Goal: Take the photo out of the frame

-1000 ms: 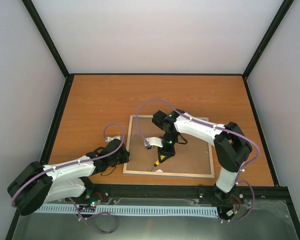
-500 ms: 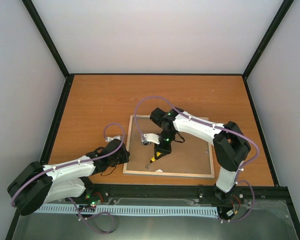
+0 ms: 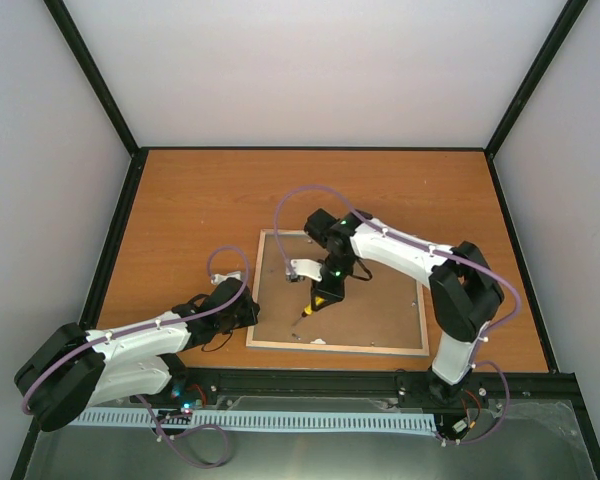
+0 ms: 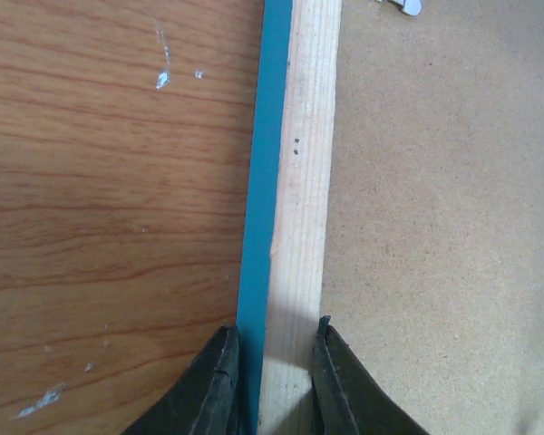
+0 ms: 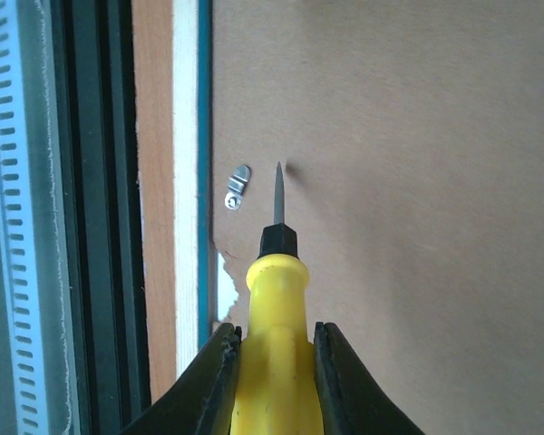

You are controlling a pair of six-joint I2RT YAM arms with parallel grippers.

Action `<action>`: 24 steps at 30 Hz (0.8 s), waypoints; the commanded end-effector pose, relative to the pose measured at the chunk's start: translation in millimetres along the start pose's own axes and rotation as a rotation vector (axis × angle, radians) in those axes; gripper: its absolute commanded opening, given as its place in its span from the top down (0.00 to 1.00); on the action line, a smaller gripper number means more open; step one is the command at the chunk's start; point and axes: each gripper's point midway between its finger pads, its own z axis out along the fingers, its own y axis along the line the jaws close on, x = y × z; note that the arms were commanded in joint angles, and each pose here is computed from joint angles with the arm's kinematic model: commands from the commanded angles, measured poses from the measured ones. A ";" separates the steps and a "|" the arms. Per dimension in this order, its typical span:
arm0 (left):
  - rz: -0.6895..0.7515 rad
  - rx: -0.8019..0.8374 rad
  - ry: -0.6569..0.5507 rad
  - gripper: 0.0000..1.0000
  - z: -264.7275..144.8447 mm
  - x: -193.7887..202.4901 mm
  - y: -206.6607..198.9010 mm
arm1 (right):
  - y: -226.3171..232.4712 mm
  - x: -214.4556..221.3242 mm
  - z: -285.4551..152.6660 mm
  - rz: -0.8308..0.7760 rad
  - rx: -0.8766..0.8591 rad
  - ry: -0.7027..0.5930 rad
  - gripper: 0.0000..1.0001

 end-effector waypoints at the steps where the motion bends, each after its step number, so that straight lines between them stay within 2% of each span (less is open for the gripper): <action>1: -0.043 -0.079 0.052 0.99 4.2 18.3 24.9 | -13.2 0.6 -42.3 0.026 0.111 -0.066 0.97; 5: -0.044 -0.078 0.051 0.99 4.0 18.1 24.7 | -25.5 32.6 -62.9 0.079 0.163 -0.055 0.97; 11: -0.044 -0.076 0.050 0.99 3.8 18.0 24.5 | -16.0 100.6 -77.7 0.116 0.178 0.050 0.97; 17: -0.046 -0.077 0.050 0.99 3.7 18.5 25.4 | 10.4 148.6 -83.7 0.004 0.199 0.178 0.97; 24: -0.047 -0.076 0.051 0.99 3.6 18.6 25.0 | 33.4 170.3 -79.8 -0.035 0.096 0.271 0.97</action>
